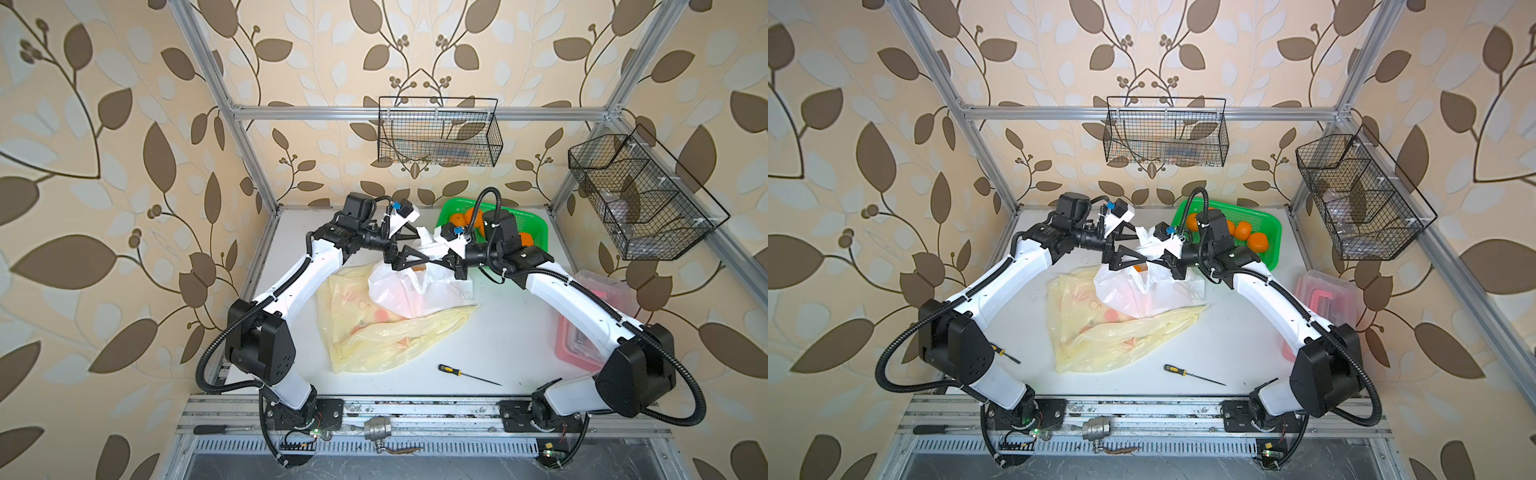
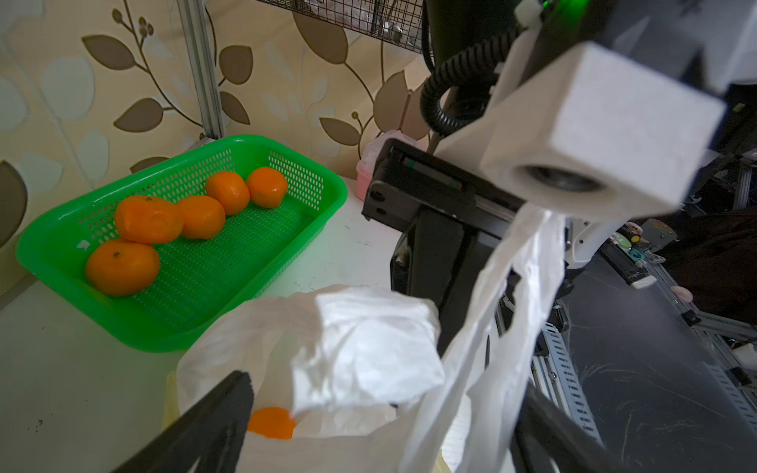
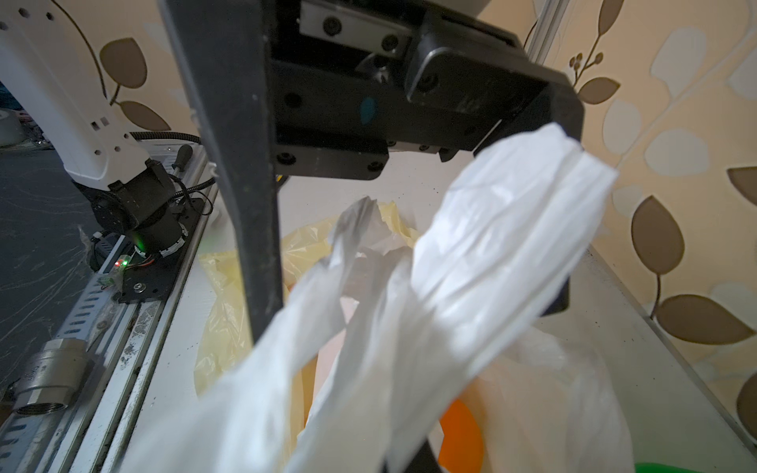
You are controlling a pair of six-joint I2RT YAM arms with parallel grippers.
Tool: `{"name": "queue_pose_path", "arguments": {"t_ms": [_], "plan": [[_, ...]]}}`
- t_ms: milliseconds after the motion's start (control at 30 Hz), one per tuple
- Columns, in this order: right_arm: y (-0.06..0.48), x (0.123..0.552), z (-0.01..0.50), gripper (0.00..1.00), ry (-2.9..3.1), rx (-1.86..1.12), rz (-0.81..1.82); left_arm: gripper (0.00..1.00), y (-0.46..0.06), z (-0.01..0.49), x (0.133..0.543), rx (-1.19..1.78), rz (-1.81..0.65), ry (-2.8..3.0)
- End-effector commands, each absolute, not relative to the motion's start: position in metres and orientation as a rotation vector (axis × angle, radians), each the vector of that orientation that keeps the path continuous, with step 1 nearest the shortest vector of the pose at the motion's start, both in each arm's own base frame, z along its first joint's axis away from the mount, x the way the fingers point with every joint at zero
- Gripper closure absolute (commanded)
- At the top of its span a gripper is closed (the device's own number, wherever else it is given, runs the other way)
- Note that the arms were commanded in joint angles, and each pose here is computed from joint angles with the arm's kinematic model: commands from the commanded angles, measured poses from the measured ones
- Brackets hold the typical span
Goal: Place the oranges into plastic bags & tie knots
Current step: Tie the plastic bag at the center of the board.
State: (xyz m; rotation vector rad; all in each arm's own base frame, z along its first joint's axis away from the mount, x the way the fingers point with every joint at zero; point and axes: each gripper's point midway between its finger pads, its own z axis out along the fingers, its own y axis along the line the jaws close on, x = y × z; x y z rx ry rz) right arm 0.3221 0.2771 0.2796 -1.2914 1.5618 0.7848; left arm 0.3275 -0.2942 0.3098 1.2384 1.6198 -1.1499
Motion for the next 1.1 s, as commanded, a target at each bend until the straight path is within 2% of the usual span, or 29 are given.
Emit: {"name": "queue_pose_path", "arguments": {"t_ms": [0, 200, 367, 467, 867, 1067], "plan": [[0.280, 0.316, 0.291, 1.00, 1.511, -1.316, 0.795, 0.04, -0.301, 0.318, 0.326, 1.282, -1.143, 1.576], [0.280, 0.317, 0.290, 1.00, 1.514, -1.315, 0.795, 0.10, -0.306, 0.308, 0.329, 1.305, -1.100, 1.609], [0.279, 0.317, 0.287, 1.00, 1.524, -1.319, 0.783, 0.27, -0.304, 0.320, 0.343, 1.233, -1.019, 1.584], [0.278, 0.316, 0.286, 1.00, 1.529, -1.327, 0.777, 0.33, -0.301, 0.331, 0.346, 1.189, -0.995, 1.556], [0.274, 0.318, 0.282, 1.00, 1.544, -1.329, 0.754, 0.36, -0.291, 0.346, 0.344, 1.132, -1.010, 1.520], [0.271, 0.314, 0.280, 1.00, 1.536, -1.325, 0.770, 0.29, -0.293, 0.347, 0.337, 1.155, -1.054, 1.516]]}}
